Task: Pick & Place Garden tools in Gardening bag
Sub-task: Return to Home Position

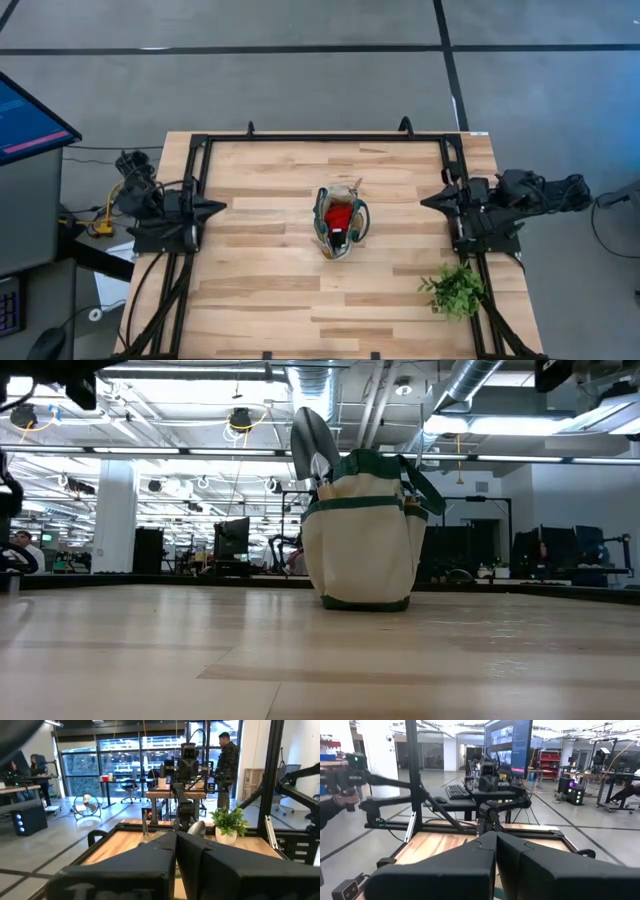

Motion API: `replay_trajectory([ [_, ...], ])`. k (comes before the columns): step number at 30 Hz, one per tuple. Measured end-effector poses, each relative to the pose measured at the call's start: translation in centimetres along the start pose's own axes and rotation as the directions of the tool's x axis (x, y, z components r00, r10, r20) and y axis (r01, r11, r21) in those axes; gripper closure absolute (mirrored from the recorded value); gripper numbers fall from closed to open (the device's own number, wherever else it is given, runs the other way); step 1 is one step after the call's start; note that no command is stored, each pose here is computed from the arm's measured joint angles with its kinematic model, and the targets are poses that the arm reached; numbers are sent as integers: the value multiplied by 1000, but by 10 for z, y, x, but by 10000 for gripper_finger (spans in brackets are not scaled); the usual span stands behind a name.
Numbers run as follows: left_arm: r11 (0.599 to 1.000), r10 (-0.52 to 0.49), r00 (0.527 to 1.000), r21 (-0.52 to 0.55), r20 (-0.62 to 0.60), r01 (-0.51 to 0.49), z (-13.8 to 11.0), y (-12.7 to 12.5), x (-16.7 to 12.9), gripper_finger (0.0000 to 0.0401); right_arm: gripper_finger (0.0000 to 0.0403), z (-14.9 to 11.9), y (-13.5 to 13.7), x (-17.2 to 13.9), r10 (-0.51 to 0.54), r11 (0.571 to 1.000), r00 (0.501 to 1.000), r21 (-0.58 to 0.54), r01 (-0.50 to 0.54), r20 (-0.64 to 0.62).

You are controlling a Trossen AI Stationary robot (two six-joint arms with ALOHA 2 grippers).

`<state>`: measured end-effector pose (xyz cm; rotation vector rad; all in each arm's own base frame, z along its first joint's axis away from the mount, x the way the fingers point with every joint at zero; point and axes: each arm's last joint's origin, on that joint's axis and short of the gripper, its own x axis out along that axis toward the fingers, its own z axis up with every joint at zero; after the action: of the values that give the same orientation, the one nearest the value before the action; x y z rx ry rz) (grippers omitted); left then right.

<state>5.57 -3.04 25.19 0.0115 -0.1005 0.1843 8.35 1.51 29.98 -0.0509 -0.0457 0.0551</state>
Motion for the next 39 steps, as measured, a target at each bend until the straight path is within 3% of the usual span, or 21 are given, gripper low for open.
replay_trajectory([
  [3, 998, -43, 999, -36, 13, 44, -8, 0, -1, 400, 403, 1, -1, -2, -8, 1000, 1000, 4, 7, 15],
  [7, 966, -183, 982, -179, 44, 188, -14, -10, 1, 400, 403, 1, -2, -2, -36, 999, 999, 28, 35, 13],
  [9, 957, -189, 981, -212, 51, 196, -15, -18, 5, 400, 403, 1, -2, -2, -38, 999, 999, 30, 37, 14],
  [17, 993, -82, 996, -79, 18, 84, -18, -46, 47, 400, 403, 2, -2, -2, -53, 998, 998, 33, 53, 21],
  [23, 999, -44, 996, 10, 83, 44, 12, -28, 75, 400, 403, 2, -2, -2, -52, 998, 998, 33, 52, 20],
  [27, 999, -45, 996, 18, 75, 44, 28, -7, 65, 400, 403, 1, -2, -3, -49, 998, 999, 29, 49, 11],
  [34, 996, 8, 1000, -89, 13, -7, 22, 18, 27, 400, 403, -1, -4, -13, -49, 999, 999, 4, 49, 14],
  [39, 994, -68, 998, -80, 7, 68, 18, 23, 13, 400, 403, -1, -6, -25, -50, 999, 998, 8, 50, 41],
])
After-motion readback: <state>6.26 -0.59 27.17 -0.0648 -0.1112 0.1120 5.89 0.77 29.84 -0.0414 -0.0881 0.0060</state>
